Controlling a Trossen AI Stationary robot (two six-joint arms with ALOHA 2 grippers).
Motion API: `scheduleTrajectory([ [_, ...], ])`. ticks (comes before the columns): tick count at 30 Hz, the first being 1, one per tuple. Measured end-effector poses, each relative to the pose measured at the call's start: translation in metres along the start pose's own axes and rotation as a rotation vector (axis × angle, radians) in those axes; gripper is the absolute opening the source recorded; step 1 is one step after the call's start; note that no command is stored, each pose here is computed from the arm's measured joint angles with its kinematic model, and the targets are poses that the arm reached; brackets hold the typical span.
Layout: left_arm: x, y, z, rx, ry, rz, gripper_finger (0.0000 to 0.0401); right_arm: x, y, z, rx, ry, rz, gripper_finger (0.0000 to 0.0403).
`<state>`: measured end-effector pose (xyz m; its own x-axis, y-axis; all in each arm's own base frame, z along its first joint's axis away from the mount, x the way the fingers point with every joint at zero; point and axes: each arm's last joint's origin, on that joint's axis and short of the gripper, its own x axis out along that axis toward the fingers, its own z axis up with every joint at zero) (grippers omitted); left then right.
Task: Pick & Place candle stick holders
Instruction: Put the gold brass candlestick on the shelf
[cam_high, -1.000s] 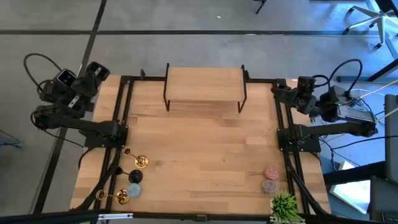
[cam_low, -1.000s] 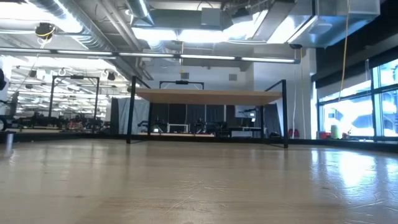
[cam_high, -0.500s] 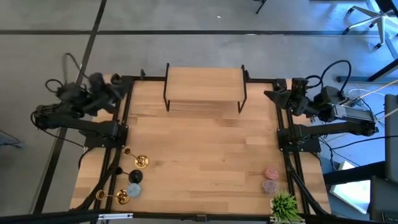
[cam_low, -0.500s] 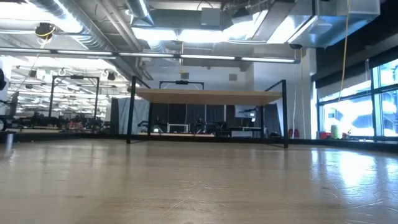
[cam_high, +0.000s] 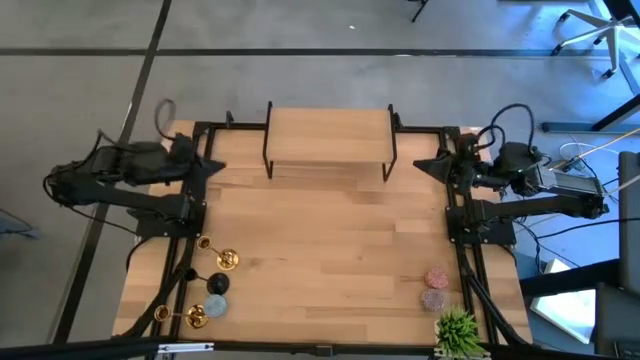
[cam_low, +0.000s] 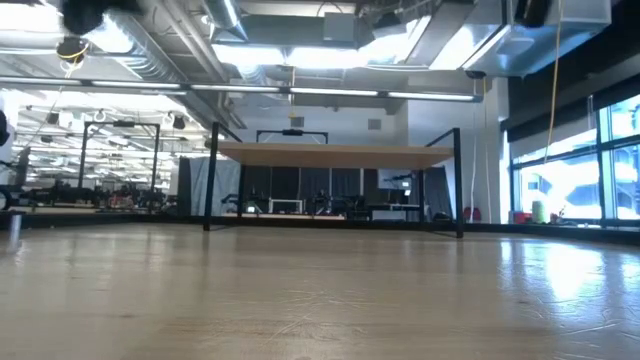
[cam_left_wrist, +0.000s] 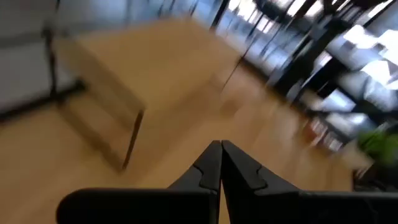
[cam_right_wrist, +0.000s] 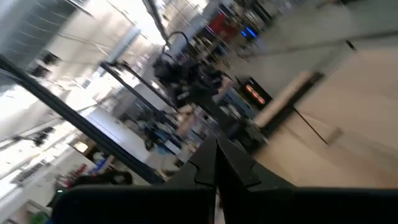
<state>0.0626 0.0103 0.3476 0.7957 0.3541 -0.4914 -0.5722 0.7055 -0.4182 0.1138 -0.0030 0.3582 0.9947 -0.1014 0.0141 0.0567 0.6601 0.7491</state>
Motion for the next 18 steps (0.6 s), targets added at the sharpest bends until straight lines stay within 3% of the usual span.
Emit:
scheduleTrajectory([
  [4,0.0,0.019,-0.025,-0.061,0.275,0.209,0.0003,0.0,-0.008,-0.007,0.042,0.068,-0.081,0.0007],
  [8,-0.007,0.035,-0.041,-0.104,0.446,0.368,0.0004,0.003,-0.013,-0.012,0.058,0.11,-0.138,0.0007],
  [13,-0.004,0.038,-0.058,-0.179,0.662,0.242,0.002,0.008,-0.016,-0.015,0.067,0.14,-0.176,0.0007],
  [18,0.008,0.043,-0.081,-0.224,0.894,0.178,0.0066,0.012,-0.018,-0.017,0.065,0.159,-0.198,0.0011],
])
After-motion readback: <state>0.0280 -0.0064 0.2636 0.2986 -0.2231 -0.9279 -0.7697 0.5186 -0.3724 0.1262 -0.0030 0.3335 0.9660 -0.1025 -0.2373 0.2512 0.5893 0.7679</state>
